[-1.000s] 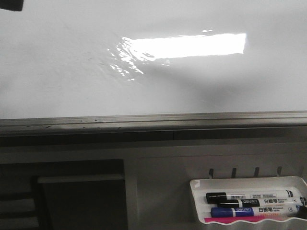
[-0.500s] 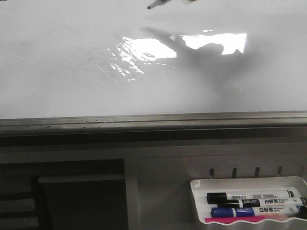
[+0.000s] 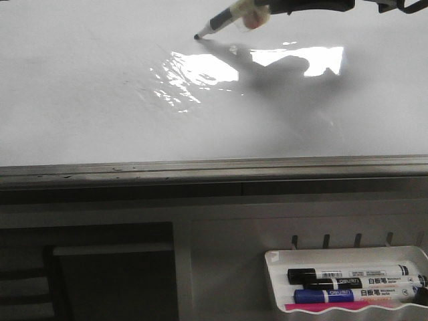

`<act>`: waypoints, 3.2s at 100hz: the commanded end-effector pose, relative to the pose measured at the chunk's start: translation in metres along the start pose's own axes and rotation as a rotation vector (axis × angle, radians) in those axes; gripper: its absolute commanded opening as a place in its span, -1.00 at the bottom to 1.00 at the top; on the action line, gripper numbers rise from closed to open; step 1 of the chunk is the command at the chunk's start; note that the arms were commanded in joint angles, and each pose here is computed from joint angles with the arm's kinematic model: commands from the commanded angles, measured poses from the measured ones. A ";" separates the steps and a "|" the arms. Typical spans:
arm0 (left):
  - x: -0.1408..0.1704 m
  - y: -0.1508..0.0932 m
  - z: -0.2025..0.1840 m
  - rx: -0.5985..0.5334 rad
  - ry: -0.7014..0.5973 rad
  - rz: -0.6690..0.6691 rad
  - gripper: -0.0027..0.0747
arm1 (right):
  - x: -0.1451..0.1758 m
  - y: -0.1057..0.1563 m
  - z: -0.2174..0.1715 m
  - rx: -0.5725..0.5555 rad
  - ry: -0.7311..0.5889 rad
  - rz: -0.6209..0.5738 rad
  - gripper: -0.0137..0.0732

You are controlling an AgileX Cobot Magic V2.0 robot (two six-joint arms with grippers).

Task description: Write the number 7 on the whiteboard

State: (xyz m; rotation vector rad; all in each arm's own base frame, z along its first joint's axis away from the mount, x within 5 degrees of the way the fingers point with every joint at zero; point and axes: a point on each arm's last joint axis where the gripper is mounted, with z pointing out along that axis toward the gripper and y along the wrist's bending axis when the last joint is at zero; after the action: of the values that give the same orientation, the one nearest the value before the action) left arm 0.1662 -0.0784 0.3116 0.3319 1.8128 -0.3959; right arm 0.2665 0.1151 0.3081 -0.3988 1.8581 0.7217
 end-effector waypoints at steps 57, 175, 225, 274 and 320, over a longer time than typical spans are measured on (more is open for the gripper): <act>-0.016 0.002 -0.004 -0.033 -0.096 -0.020 0.20 | -0.002 -0.005 -0.043 0.245 -0.069 -0.045 -0.81; -0.015 -0.002 -0.004 -0.004 -0.082 -0.014 0.20 | 0.044 0.037 -0.042 -0.158 0.096 -0.018 -0.81; -0.009 -0.070 -0.004 0.330 -0.075 0.289 0.20 | -0.016 0.061 -0.051 -0.275 0.346 -0.170 -0.81; 0.001 -0.112 0.034 0.448 0.043 0.404 0.20 | -0.026 0.071 -0.052 -0.368 0.392 -0.191 -0.81; 0.007 -0.116 0.048 0.434 0.054 0.438 -0.13 | -0.026 0.071 -0.052 -0.366 0.389 -0.195 -0.81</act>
State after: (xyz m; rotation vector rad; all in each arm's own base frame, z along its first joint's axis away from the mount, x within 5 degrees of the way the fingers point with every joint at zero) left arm 0.1539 -0.2007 0.2802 1.1159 1.7442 -0.4552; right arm 0.1997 0.1334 0.3494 -1.0295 2.0822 0.8835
